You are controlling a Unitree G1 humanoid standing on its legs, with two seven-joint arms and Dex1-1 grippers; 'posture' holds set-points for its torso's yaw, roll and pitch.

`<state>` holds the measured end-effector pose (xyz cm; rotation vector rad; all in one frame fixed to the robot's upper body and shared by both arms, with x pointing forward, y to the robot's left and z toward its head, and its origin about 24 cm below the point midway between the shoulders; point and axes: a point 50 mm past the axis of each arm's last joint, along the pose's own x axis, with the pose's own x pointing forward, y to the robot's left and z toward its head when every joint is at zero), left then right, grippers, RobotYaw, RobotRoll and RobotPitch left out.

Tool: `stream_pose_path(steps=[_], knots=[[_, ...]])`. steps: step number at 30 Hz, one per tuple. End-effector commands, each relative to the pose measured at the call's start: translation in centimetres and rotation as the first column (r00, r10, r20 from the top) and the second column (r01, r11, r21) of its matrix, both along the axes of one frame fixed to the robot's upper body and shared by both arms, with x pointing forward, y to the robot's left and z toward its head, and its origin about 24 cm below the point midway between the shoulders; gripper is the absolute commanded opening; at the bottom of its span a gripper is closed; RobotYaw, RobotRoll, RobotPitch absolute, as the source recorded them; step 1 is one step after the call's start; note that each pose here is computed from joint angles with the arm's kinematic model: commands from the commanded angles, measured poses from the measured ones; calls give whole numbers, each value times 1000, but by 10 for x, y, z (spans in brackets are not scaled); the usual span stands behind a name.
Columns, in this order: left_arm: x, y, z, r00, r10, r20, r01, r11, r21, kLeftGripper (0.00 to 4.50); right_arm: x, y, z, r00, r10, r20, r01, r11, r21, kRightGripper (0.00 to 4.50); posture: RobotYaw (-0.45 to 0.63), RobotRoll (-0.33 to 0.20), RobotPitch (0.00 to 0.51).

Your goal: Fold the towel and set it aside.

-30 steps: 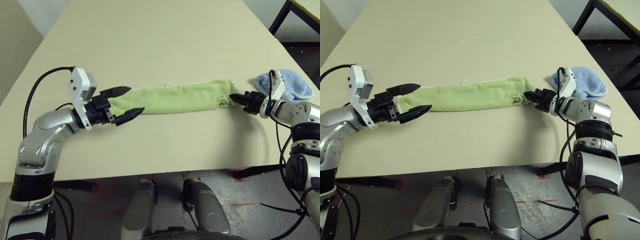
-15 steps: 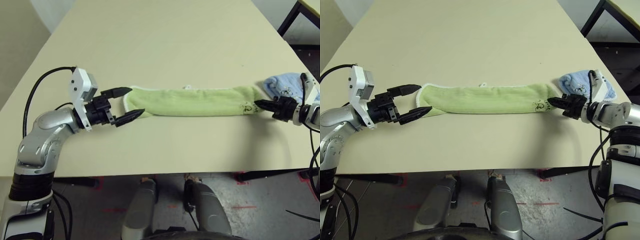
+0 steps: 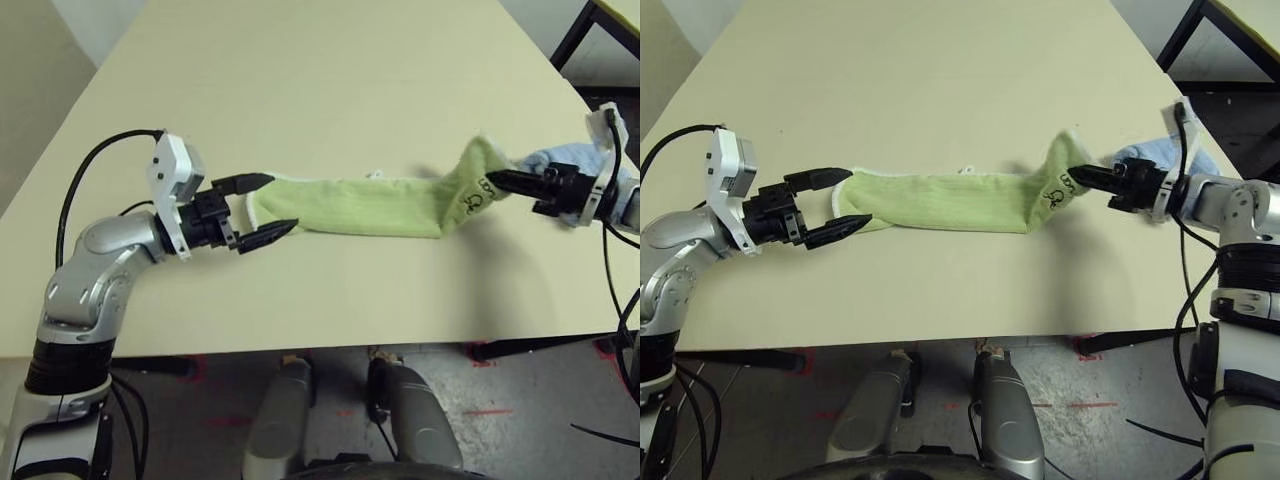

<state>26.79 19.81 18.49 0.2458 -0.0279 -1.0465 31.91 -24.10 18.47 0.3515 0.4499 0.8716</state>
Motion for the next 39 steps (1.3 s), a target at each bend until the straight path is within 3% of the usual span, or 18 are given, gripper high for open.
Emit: stream_pose_path(steps=[1,9,15,16,20,26,27,34,38,39], knots=[[1,-2,-3,1000,-13,-4,13,1000,7,4500,2,25,-1,995,101,-4,-101,995,-18,36,138,0,157],[-2,-3,-4,1000,2,1,-2,1000,1,4500,21,68,-24,989,143,-28,-145,987,-75,36,172,0,157],[-3,-3,-4,1000,20,2,-20,1000,-1,4500,33,84,-33,994,112,0,-112,989,-95,36,193,0,156],[-4,-3,-4,1000,21,2,-21,1000,-2,4500,34,86,-33,994,113,7,-112,990,-90,606,193,0,156],[-3,-3,-5,1000,27,2,-27,1000,-2,4500,29,94,-24,970,218,106,-221,975,13,1962,197,0,150],[-1,-7,-6,1000,22,1,-22,1000,-5,4500,22,81,-16,946,301,122,-312,946,90,4325,189,0,146],[-1,-7,-6,1000,18,1,-18,1000,-4,4500,22,76,-13,948,292,128,-305,947,99,4481,189,0,146],[12,-20,3,1000,28,7,-28,998,-50,4500,40,40,17,958,97,271,-134,983,124,4481,172,0,139],[26,-39,16,999,34,23,-32,994,-107,4500,47,18,19,935,-11,355,2,1000,26,4481,167,0,138],[29,-45,20,999,28,23,-25,992,-123,4321,48,12,16,926,-21,377,35,999,-30,4498,164,0,138]])
